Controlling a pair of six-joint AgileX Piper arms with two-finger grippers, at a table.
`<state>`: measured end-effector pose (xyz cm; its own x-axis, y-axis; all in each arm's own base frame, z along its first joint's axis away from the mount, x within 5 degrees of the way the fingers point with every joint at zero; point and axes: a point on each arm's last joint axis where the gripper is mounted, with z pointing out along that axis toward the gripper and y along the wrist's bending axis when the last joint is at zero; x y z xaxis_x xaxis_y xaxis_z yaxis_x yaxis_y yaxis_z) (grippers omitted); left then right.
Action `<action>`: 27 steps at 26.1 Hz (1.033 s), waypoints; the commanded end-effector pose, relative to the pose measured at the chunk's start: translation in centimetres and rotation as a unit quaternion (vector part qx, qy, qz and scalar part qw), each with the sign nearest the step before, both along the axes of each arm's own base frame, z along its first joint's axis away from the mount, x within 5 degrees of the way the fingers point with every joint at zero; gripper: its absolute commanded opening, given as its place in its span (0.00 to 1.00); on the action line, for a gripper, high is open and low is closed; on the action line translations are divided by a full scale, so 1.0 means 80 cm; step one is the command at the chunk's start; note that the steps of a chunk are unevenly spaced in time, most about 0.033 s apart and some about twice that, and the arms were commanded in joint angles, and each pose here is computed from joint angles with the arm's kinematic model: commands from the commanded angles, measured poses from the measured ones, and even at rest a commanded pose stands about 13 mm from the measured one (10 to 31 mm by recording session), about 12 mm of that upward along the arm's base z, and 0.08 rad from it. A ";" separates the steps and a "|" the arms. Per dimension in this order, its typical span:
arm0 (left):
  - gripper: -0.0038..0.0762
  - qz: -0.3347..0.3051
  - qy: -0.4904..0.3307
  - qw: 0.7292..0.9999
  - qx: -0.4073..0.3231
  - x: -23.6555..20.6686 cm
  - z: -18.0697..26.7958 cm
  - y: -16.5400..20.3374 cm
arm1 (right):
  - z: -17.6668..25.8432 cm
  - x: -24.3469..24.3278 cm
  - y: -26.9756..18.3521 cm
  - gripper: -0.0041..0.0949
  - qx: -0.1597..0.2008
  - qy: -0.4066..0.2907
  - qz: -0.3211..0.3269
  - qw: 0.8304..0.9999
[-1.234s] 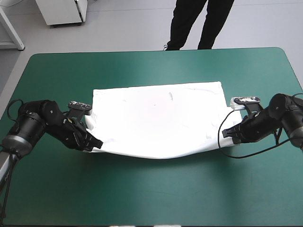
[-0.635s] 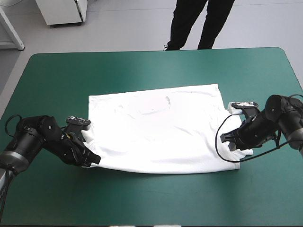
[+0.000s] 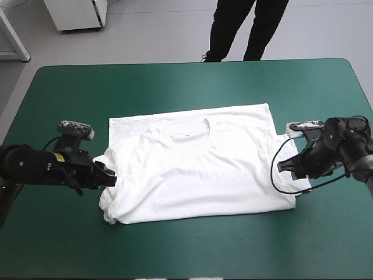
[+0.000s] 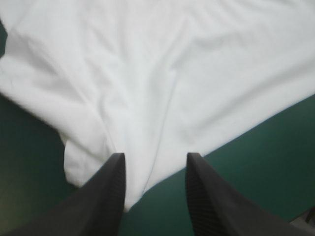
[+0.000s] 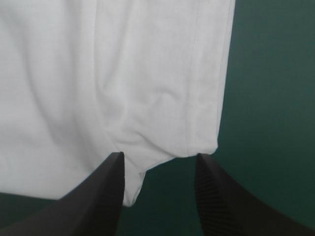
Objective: Fold the cloth
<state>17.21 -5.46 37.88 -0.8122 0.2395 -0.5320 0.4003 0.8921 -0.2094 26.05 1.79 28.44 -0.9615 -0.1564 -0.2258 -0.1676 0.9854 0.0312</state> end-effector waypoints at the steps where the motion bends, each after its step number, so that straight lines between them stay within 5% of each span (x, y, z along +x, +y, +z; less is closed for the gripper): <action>1: 0.43 -0.032 -0.062 0.996 -0.049 -0.016 0.058 -0.008 | 0.008 0.027 0.000 0.48 -0.011 -0.035 0.002 0.999; 10: 0.43 -0.035 -0.087 0.994 -0.057 -0.019 0.077 -0.009 | -0.021 0.096 -0.020 0.48 -0.026 -0.021 -0.019 0.999; 27: 0.43 -0.036 -0.086 0.994 -0.061 -0.019 0.077 -0.010 | -0.091 0.122 -0.025 0.44 0.035 0.064 -0.045 0.996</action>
<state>16.54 -5.97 42.95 -0.7013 0.2328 -0.6738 0.4791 0.8538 -0.2037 35.40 -0.41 21.09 -0.9929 -0.0785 -0.0890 -0.0851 0.9937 0.0725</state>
